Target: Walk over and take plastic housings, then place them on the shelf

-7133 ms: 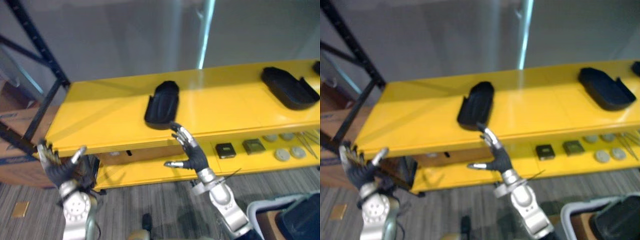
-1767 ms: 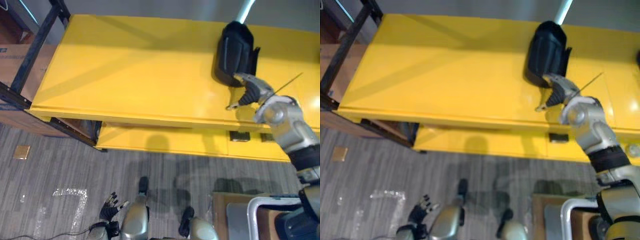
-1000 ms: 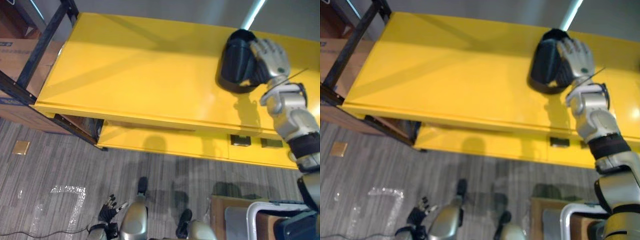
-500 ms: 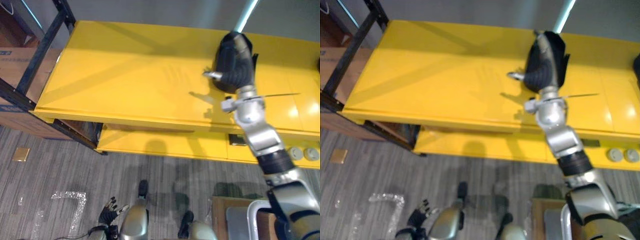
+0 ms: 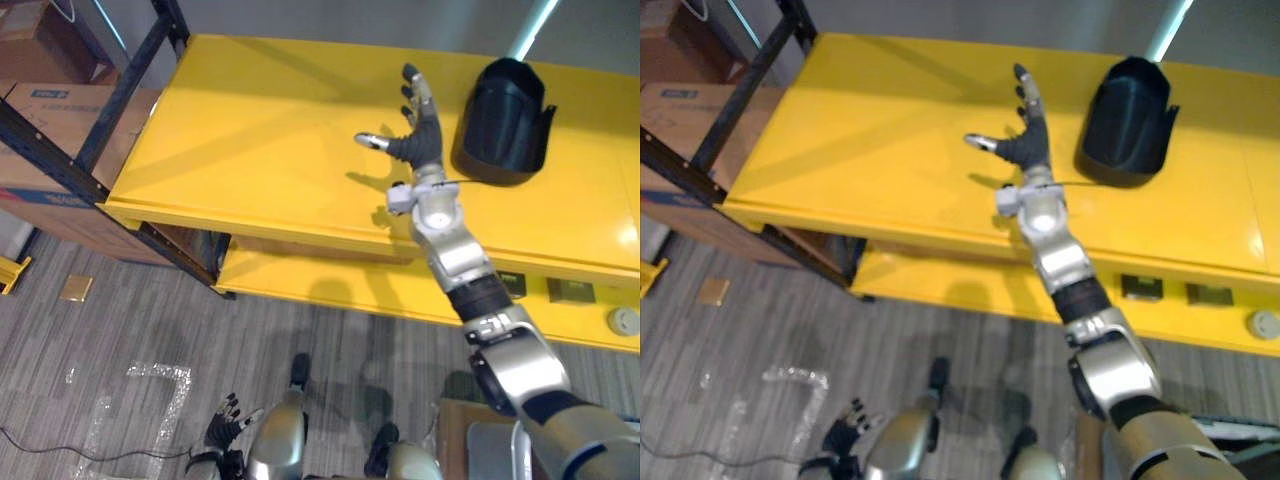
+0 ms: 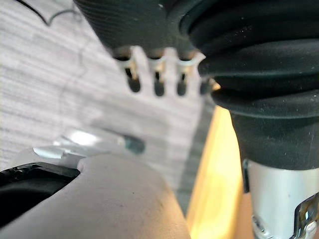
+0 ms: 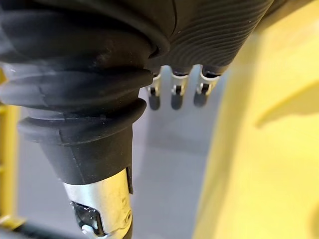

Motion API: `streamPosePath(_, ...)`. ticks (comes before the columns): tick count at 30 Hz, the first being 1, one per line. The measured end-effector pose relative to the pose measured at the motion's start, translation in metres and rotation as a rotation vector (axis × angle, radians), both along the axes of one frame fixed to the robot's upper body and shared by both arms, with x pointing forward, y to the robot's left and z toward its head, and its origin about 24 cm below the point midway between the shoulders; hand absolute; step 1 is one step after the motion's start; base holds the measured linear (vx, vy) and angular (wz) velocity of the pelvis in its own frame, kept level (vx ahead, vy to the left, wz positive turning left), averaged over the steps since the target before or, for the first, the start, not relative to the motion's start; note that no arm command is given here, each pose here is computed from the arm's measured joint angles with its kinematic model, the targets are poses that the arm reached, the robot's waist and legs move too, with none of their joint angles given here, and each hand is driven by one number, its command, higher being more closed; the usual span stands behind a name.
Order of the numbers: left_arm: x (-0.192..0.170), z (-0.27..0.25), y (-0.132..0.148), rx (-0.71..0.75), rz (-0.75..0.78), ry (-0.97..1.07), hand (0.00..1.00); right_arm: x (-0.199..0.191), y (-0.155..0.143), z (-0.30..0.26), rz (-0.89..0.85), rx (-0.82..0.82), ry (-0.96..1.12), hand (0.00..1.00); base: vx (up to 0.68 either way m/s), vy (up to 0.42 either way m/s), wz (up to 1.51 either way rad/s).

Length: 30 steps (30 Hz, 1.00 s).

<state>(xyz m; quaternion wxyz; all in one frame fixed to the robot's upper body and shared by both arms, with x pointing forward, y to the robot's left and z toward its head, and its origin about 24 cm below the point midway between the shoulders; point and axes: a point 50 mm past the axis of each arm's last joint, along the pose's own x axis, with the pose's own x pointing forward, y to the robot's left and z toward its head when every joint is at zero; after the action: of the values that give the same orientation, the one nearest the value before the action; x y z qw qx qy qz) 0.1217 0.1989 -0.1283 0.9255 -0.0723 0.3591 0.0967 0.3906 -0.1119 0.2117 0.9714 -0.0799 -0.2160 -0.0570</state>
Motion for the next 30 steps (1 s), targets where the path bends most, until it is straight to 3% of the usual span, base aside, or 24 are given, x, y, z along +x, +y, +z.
streamPosePath(4,0.004,0.001,-0.006,-0.021,0.014,-0.029,0.00,0.007,-0.014,0.008,-0.114,0.097,-0.001,0.00,0.00,0.000,0.00)
streamPosePath(13,0.008,0.002,-0.012,-0.051,0.029,-0.050,0.00,0.014,-0.032,0.016,-0.270,0.150,-0.012,0.00,0.01,-0.036,0.03)
streamPosePath(30,0.013,0.003,-0.015,-0.059,0.009,-0.059,0.00,0.014,-0.045,0.027,-0.329,0.127,-0.060,0.00,0.00,-0.030,0.03)
